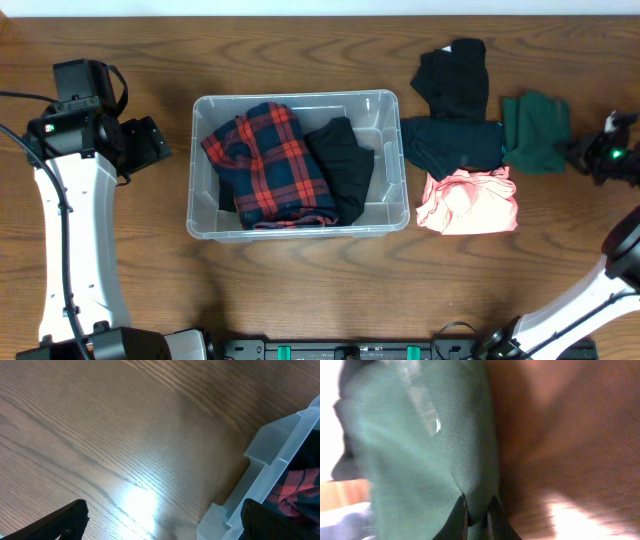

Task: Pack container
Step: 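Carry the green cloth with the right gripper into the bin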

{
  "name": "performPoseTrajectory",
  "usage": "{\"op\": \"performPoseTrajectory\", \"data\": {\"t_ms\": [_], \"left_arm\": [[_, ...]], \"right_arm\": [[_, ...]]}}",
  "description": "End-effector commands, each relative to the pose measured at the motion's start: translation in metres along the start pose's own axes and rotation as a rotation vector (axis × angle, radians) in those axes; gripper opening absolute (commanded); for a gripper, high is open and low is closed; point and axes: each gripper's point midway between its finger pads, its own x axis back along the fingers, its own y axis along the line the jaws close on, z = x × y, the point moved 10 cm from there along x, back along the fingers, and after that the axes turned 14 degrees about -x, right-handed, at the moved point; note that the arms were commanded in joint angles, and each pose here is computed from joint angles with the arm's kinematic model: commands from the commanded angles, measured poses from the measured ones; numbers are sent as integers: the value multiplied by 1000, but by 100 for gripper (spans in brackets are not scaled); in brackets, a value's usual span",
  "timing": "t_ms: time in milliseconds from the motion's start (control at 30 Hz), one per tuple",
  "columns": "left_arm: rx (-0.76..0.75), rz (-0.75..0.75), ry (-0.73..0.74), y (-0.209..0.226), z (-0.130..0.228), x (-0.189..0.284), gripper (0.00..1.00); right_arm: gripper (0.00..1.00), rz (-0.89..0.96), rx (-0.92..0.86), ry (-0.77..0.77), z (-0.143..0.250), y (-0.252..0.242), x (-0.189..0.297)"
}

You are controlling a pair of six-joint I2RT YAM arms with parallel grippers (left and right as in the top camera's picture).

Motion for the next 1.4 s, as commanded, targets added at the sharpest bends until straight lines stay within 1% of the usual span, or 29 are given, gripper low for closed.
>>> {"op": "performPoseTrajectory", "data": {"t_ms": [0,67,200,400,500,633,700,767,933,1033,1133,1200,1267,1367], "left_arm": [[5,-13,6,2,0,-1,98],[5,-13,6,2,0,-1,98],[5,-13,6,2,0,-1,98],[5,-13,6,2,0,-1,98],[5,-13,6,2,0,-1,98],[5,-13,6,2,0,-1,98],[5,-13,6,2,0,-1,98],[5,-13,6,2,0,-1,98],[5,-13,6,2,0,-1,98],[5,-13,6,2,0,-1,98],[5,-13,6,2,0,-1,98],[5,-13,6,2,0,-1,98],[5,-13,6,2,0,-1,98],[5,-13,6,2,0,-1,98]], "right_arm": [[1,-272,115,-38,11,82,52],[1,-348,175,-43,23,115,70],[1,-442,300,-24,62,177,95],[1,-551,481,101,143,253,103],[1,-593,562,198,184,280,94],[1,-627,663,344,238,306,69],[1,-605,709,375,265,316,52],[1,-624,803,399,289,325,37],[1,-607,925,431,329,332,-2],[1,-585,1005,449,338,326,-26],[1,-489,1015,464,335,311,-53],[1,-398,1032,470,333,297,-68],[1,-238,1038,461,328,278,-84],[1,2,1036,404,318,255,-95]]}}
